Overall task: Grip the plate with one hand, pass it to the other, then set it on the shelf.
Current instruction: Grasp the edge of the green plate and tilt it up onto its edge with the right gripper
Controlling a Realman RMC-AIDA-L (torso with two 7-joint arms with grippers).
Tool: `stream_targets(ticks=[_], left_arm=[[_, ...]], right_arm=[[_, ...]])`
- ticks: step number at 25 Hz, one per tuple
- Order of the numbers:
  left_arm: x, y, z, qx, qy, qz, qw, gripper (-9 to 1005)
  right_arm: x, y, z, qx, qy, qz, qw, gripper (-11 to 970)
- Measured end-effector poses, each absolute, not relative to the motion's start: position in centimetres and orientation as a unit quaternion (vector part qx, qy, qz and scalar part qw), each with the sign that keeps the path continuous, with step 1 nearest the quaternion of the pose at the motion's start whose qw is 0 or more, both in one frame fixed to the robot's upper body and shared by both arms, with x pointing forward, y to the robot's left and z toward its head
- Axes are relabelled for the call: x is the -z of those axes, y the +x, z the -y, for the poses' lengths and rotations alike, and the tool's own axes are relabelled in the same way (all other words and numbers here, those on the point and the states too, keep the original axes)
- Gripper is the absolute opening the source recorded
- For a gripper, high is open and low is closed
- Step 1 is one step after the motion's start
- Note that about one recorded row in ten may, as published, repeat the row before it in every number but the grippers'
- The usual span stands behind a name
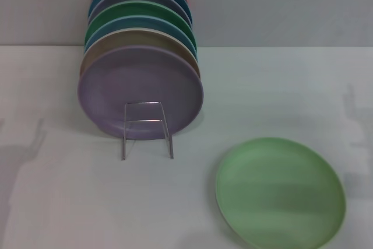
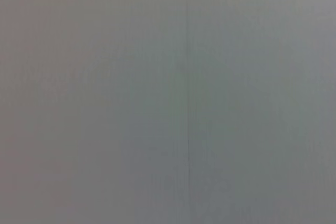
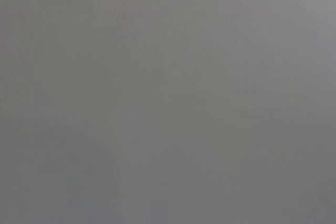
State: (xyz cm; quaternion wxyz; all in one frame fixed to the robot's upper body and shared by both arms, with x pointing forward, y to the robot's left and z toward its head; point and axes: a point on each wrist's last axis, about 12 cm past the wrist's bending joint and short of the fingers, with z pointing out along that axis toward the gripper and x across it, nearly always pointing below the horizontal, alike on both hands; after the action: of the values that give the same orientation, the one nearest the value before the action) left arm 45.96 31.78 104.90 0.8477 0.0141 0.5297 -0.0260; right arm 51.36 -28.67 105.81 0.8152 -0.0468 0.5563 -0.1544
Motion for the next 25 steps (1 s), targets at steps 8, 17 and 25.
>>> stream_targets(ticks=[8, 17, 25], left_arm=[[-105.0, 46.1, -31.7, 0.027, 0.015, -0.529, 0.848, 836], [-104.9, 46.0, -31.7, 0.026, 0.014, -0.53, 0.847, 836], [-104.9, 46.0, -31.6, 0.028, 0.013, -0.53, 0.847, 836]], right_arm=[[-105.8, 52.4, 27.3, 0.155, -0.054, -0.581, 0.797, 631], [-105.8, 55.5, 25.3, 0.087, -0.04, -0.67, 0.736, 632], [-108.8, 57.8, 24.1, -0.02, -0.051, -0.762, 0.645, 633]])
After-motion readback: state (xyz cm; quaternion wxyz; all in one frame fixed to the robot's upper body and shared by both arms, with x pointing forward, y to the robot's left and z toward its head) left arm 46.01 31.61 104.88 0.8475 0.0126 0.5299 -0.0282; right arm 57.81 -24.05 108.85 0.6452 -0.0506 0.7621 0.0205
